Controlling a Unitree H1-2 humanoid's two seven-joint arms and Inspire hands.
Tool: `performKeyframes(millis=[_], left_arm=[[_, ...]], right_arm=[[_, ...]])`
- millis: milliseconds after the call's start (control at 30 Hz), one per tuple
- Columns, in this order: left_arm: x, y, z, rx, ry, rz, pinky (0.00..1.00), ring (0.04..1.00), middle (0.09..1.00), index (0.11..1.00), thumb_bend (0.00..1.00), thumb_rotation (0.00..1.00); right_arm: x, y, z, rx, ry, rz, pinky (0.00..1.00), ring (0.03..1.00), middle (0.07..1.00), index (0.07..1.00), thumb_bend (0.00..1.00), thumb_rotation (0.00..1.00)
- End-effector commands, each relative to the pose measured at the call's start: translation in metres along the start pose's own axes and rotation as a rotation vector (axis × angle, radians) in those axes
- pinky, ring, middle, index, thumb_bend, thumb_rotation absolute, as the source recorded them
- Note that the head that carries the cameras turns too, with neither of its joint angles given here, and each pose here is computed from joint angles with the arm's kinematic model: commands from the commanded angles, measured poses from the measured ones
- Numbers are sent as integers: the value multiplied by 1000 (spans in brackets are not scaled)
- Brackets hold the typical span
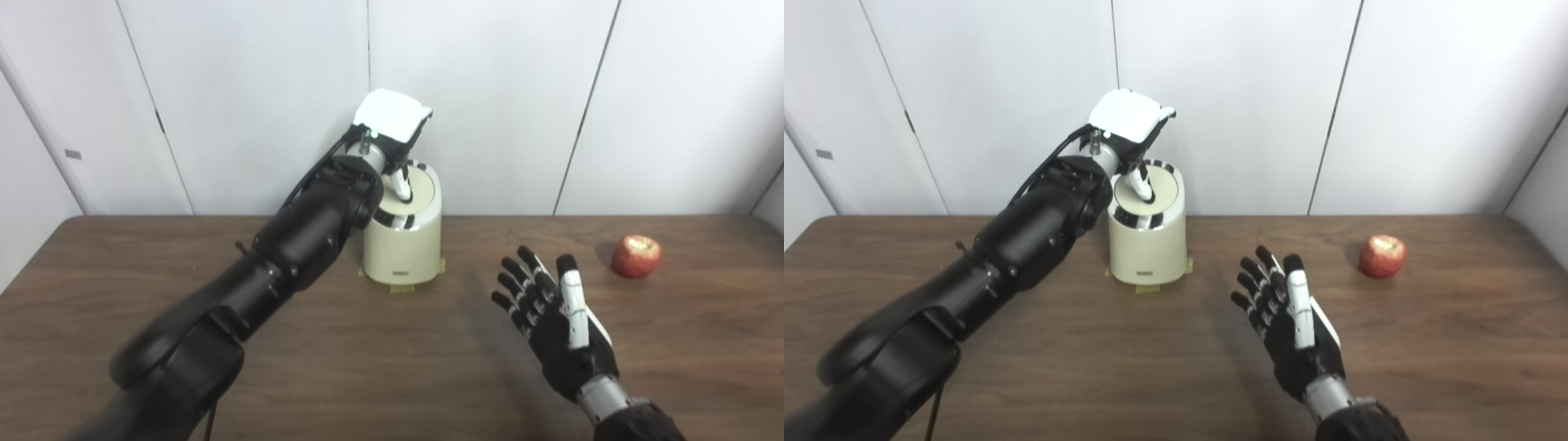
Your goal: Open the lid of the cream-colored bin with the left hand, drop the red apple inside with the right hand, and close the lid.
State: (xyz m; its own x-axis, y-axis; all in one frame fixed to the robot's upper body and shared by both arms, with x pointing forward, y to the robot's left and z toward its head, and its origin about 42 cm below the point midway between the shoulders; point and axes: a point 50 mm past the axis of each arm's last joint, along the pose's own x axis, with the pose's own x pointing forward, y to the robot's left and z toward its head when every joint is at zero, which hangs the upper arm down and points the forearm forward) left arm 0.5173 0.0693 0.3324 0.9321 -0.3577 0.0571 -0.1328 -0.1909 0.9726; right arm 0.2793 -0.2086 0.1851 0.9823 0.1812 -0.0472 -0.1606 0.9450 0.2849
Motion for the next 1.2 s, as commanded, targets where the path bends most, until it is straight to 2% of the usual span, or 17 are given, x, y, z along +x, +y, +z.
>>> performKeyframes(millis=[0, 100, 233, 267, 333, 367, 433, 467, 533, 600, 700, 767, 800, 900, 967, 1033, 1167], left_arm=[[1, 6, -1, 4, 5, 6, 1000, 945, 930, 942, 1000, 145], [-3, 23, -10, -92, 12, 35, 995, 946, 923, 929, 1000, 139], [-14, 59, -34, -317, 23, 119, 885, 910, 904, 896, 999, 89], [-18, 66, -40, -358, 32, 128, 870, 911, 910, 894, 994, 96], [-24, 76, -50, -422, 53, 127, 774, 878, 890, 891, 976, 163], [-30, 81, -57, -509, 61, 134, 774, 878, 890, 891, 976, 163], [-41, 85, -67, -703, 56, 161, 627, 789, 833, 861, 919, 167], [-48, 84, -72, -826, 50, 191, 588, 763, 815, 854, 905, 163], [-61, 80, -77, -987, 37, 243, 666, 789, 824, 842, 713, 247], [-73, 73, -79, -1107, 29, 291, 698, 798, 822, 839, 623, 285], [-90, 58, -81, -1251, 21, 358, 780, 843, 841, 826, 545, 330], [-104, 47, -83, -1322, 25, 395, 762, 837, 849, 818, 503, 298], [-113, 41, -84, -1348, 33, 410, 755, 826, 845, 824, 462, 317], [-136, 25, -88, -1408, 46, 433, 779, 832, 850, 842, 397, 368], [-150, 14, -89, -1438, 53, 437, 805, 846, 862, 857, 356, 440], [-164, 1, -90, -1478, 60, 437, 847, 870, 880, 861, 355, 524], [-186, -21, -87, -1508, 78, 407, 859, 878, 883, 865, 399, 647]], right_arm=[[5, 7, 20, -9, -71, 37, 928, 971, 965, 1000, 601, 1000], [4, 7, 20, -6, -73, 34, 920, 966, 961, 1000, 606, 1000], [4, 7, 22, -2, -77, 28, 922, 968, 959, 1000, 608, 998], [5, 7, 22, -2, -78, 26, 921, 968, 958, 1000, 609, 999], [5, 7, 22, -3, -78, 25, 919, 964, 952, 1000, 608, 998], [5, 7, 22, -5, -77, 26, 919, 964, 952, 1000, 608, 998], [5, 7, 23, -6, -78, 28, 915, 959, 952, 997, 607, 995], [5, 7, 23, -5, -78, 29, 914, 959, 952, 996, 606, 995], [5, 6, 24, -4, -77, 31, 919, 963, 956, 998, 601, 997], [4, 5, 24, -6, -74, 34, 921, 964, 959, 998, 600, 997], [4, 5, 25, -8, -69, 39, 918, 960, 959, 993, 598, 992], [3, 4, 25, -13, -69, 40, 914, 958, 956, 988, 595, 993], [3, 4, 26, -16, -70, 38, 908, 958, 955, 985, 600, 989], [3, 3, 27, -18, -76, 28, 892, 955, 951, 977, 616, 976], [2, 3, 29, -13, -82, 20, 883, 950, 946, 969, 627, 947], [2, 2, 30, -16, -86, 15, 879, 952, 946, 966, 625, 942], [2, 1, 31, -19, -87, 14, 884, 954, 948, 967, 612, 946]])
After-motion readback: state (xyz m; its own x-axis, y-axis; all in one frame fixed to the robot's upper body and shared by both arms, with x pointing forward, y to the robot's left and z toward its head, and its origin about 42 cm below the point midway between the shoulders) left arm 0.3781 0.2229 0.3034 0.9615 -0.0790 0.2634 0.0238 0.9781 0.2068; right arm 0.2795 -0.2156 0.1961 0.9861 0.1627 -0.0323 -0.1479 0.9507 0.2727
